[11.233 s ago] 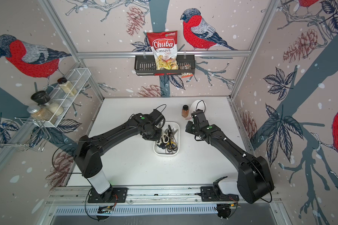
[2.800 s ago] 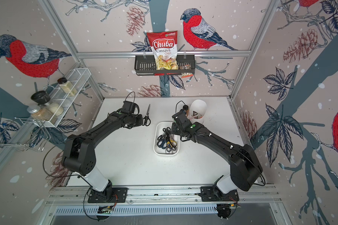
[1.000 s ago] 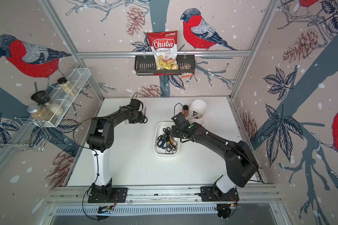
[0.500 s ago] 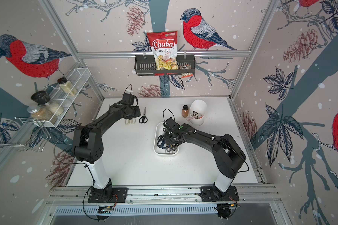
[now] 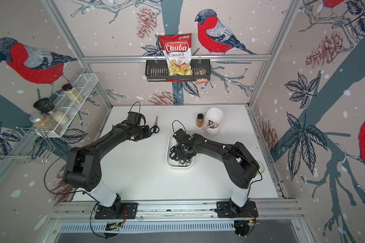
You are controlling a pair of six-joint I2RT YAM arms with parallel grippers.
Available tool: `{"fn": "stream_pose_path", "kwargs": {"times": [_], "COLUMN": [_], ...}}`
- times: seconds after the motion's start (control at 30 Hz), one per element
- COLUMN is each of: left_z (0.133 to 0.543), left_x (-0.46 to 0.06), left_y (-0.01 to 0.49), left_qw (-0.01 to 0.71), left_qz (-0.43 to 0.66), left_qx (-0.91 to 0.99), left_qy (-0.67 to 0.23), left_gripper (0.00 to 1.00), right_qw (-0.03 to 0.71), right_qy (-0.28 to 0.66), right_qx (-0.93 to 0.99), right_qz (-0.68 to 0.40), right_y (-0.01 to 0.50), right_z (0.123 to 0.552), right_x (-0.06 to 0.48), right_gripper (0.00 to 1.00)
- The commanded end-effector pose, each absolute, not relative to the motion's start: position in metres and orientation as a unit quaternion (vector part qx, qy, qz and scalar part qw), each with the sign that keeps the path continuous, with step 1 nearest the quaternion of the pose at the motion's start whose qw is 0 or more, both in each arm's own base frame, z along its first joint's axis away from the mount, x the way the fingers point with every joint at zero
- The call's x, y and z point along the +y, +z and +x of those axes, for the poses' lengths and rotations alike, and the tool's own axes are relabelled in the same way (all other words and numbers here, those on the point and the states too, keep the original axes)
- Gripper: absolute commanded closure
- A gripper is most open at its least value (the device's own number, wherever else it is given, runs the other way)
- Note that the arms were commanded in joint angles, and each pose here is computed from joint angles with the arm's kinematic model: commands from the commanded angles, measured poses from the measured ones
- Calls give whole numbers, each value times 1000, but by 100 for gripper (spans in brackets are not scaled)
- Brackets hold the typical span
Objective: Take the scissors out of the storage box
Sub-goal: Pick up the scissors from the storage box.
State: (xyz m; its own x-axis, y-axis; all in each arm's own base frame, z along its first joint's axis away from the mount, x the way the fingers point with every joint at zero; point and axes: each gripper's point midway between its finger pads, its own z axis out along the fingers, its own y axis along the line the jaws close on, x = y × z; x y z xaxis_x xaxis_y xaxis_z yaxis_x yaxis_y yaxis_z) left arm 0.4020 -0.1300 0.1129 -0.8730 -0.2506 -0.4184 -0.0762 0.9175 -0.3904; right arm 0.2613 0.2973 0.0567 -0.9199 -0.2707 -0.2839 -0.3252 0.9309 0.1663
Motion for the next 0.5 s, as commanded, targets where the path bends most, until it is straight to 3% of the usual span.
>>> {"fn": "stream_pose_path", "kwargs": {"times": [0.0, 0.47], "left_z": [408, 400], "left_x": [-136, -154], "left_y": [124, 111], "left_qw": [253, 227], "left_qz": [-85, -82], "left_qx": [941, 940], "left_qy": [-206, -240], "left_gripper": [70, 70], "right_qw": [131, 138], "right_qy": [87, 77], "right_qx": [975, 975], "right_qz": [-159, -159], "right_y": [55, 52], "right_z": [262, 266], "right_x": [292, 286], "right_gripper": [60, 61]}}
